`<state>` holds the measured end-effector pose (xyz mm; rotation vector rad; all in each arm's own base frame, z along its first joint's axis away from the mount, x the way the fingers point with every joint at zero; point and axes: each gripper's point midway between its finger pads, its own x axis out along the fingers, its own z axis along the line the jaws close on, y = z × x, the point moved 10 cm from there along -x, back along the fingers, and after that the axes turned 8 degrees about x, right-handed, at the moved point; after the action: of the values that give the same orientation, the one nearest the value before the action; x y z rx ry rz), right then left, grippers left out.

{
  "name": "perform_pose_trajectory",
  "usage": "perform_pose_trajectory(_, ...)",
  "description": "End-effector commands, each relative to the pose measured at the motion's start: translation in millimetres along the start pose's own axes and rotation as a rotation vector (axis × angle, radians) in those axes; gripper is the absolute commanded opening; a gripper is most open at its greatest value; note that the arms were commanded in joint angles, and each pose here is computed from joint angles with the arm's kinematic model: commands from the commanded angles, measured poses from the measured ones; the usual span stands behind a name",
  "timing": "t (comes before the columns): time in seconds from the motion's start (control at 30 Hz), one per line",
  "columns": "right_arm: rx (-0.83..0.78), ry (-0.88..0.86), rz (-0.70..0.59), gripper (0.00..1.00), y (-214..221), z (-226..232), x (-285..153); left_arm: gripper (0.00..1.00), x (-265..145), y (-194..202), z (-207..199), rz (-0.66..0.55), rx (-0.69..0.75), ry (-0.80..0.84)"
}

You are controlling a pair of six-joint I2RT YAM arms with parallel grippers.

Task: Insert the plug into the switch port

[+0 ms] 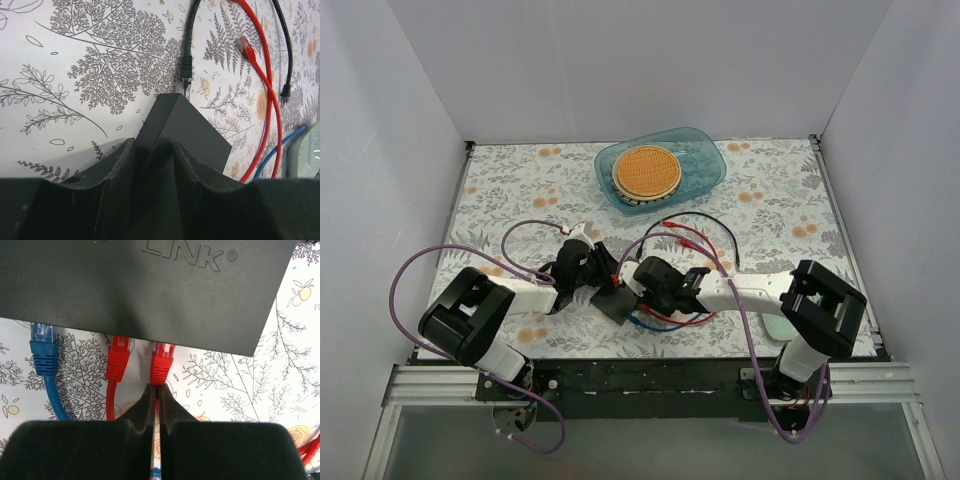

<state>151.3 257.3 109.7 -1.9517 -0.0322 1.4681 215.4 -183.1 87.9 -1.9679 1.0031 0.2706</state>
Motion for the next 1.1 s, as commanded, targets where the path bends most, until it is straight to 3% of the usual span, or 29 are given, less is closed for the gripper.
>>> perform_pose_trajectory(0.0, 0.14, 0.018, -0.815, 0.01, -154.8, -17.3, -34.1, 0.27, -36.6, 67.6, -25.7, 0.478, -0.103, 0.205)
perform_pose_trajectory(1.07, 0.088, -0.095, -0.932, 0.01, -197.1, -11.8, -45.4, 0.25, -38.5, 89.8, -64.6, 0.615, -0.1, 0.283)
